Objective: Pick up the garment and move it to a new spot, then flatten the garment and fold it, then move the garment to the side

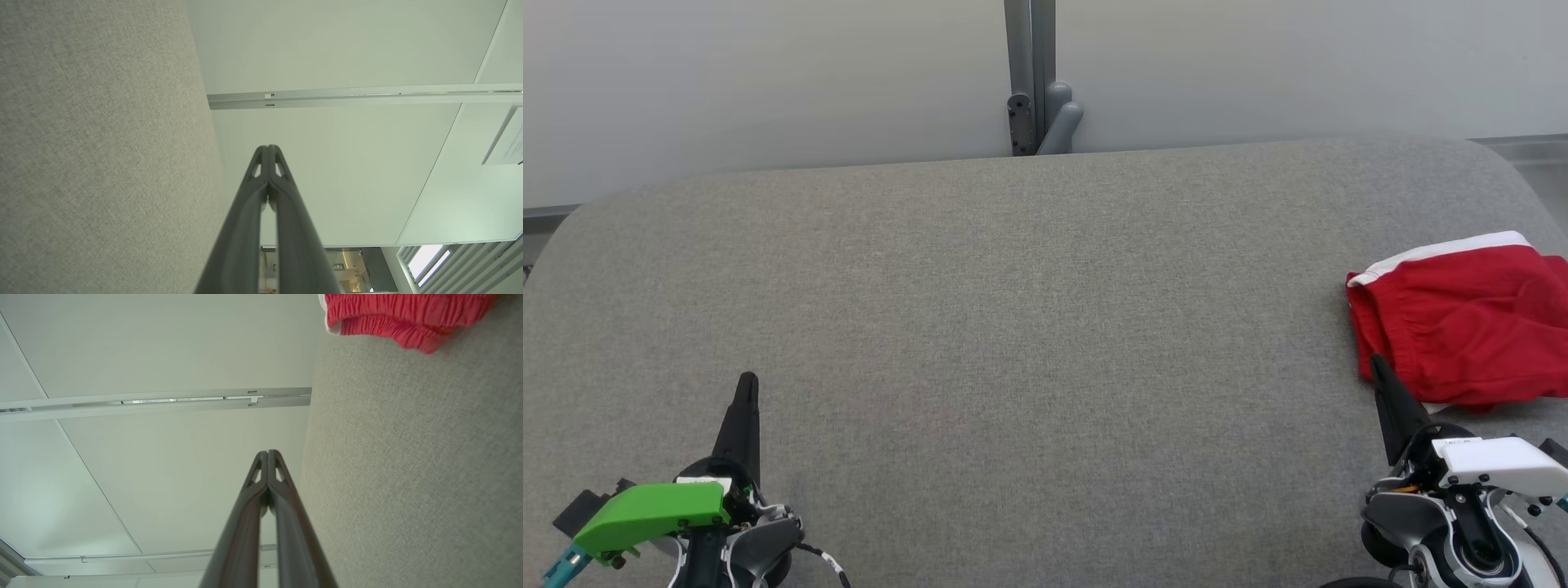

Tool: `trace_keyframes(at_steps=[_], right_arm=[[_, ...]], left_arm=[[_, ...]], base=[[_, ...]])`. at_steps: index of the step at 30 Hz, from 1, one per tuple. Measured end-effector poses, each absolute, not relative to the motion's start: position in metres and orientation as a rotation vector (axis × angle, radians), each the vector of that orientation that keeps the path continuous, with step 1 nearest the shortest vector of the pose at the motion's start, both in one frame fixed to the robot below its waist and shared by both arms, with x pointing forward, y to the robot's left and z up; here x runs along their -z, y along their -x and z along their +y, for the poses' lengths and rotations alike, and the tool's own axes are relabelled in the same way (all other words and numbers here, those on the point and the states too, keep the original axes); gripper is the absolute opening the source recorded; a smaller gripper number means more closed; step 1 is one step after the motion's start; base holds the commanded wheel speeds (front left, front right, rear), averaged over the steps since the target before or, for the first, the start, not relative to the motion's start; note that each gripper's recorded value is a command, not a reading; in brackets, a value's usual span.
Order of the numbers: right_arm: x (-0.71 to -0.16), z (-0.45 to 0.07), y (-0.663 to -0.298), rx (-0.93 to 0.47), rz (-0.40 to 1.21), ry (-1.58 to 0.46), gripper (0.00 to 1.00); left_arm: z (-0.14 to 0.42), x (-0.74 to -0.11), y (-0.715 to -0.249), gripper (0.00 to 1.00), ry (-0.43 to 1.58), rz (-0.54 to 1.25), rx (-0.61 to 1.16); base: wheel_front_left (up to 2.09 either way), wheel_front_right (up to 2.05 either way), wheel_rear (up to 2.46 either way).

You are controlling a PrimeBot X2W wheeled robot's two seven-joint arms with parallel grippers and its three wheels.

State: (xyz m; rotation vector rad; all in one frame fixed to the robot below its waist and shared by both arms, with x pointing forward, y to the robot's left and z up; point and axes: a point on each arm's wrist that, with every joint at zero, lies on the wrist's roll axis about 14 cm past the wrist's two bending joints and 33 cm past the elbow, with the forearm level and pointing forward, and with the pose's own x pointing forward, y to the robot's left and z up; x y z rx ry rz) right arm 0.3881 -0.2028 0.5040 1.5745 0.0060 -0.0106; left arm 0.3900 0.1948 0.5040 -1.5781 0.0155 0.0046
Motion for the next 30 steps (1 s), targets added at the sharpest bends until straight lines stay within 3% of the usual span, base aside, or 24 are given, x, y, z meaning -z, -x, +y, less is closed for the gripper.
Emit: trace_keyframes(at_steps=[30], right_arm=[[-0.5040, -0.2028, -0.3881, 0.011, 0.006, -1.575, 0.00]], left_arm=[[0.1948, -0.5040, -0.3900, 0.00, 1.578, 0.016, -0.005]], base=[[0.00, 0.00, 0.00]])
